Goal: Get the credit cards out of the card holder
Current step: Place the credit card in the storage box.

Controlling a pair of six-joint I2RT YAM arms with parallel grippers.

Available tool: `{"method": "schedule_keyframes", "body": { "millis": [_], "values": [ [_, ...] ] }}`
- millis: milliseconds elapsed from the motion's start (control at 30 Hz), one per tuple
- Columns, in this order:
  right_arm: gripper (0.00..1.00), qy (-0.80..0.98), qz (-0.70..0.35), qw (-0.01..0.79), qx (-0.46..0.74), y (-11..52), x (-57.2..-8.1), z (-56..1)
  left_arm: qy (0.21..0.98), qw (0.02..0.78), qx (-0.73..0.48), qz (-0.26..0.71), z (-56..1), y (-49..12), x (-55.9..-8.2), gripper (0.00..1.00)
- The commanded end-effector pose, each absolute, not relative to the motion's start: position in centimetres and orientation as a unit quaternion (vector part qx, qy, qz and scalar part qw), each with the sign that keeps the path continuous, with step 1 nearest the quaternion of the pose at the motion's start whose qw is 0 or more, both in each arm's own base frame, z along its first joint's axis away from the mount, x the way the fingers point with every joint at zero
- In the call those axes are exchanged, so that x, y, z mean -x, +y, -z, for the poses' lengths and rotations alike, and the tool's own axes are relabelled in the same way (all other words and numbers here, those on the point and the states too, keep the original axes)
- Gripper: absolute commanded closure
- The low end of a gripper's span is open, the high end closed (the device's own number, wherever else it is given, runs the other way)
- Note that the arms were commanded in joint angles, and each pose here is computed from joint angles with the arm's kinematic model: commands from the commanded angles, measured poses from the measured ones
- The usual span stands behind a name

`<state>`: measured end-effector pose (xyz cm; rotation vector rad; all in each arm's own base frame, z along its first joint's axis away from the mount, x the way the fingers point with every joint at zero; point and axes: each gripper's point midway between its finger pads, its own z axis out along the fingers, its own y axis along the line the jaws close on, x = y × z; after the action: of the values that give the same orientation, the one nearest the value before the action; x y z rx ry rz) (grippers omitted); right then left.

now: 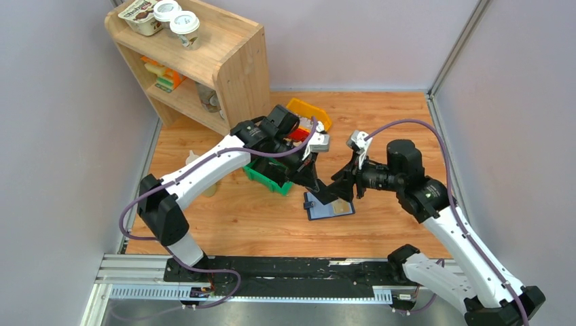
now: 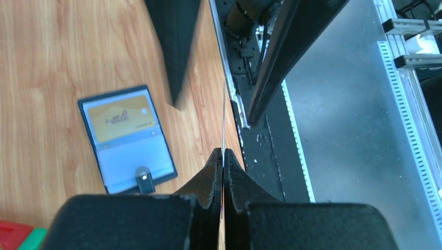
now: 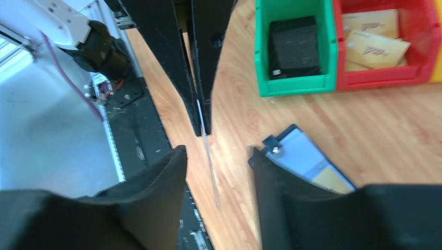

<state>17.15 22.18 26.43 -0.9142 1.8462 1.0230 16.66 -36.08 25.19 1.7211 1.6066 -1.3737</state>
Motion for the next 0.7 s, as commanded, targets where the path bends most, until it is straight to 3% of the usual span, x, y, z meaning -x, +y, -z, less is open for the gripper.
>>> {"method": "schedule_keyframes", "body": {
  "millis": [0,33,67,100,133,233,333,500,667],
  "values": [
    [0.41,0.729,-0.372,0.481,0.313,21.3,-19.4,-28.9,0.621,0.282,-0.543,0.490,-27.3,-35.7,-19.8,1.00],
    [0.33,0.734,-0.363,0.492,0.297,20.8,-19.7,-28.6,0.660,0.269,-0.498,0.495,-26.5,-35.0,-19.9,1.00],
    [0.28,0.741,-0.353,0.503,0.271,20.3,-20.3,-28.5,0.668,0.319,-0.474,0.477,-26.7,-34.8,-22.5,1.00],
    [0.25,0.745,-0.349,0.514,0.244,19.9,-20.8,-28.6,0.707,0.316,-0.416,0.477,-26.2,-33.5,-23.1,1.00],
    [0.21,0.748,-0.347,0.520,0.223,19.6,-21.0,-28.4,0.709,0.376,-0.386,0.455,-27.3,-33.1,-25.0,1.00],
    [0.08,0.762,-0.345,0.526,0.152,18.6,-21.7,-27.2,0.753,0.422,-0.274,0.424,-26.0,-31.0,-27.2,1.00],
    [0.00,0.774,-0.338,0.527,0.096,17.6,-22.1,-26.0,0.796,0.473,-0.136,0.354,-24.3,-27.3,-29.8,1.00],
    [0.00,0.783,-0.344,0.517,0.047,16.9,-21.7,-24.3,0.795,0.511,0.092,0.314,-22.4,-22.4,-31.9,1.00],
    [0.00,0.791,-0.324,0.519,0.016,15.6,-21.6,-23.1,0.798,0.489,0.204,0.286,-19.8,-21.1,-33.5,1.00]
  ]
}}
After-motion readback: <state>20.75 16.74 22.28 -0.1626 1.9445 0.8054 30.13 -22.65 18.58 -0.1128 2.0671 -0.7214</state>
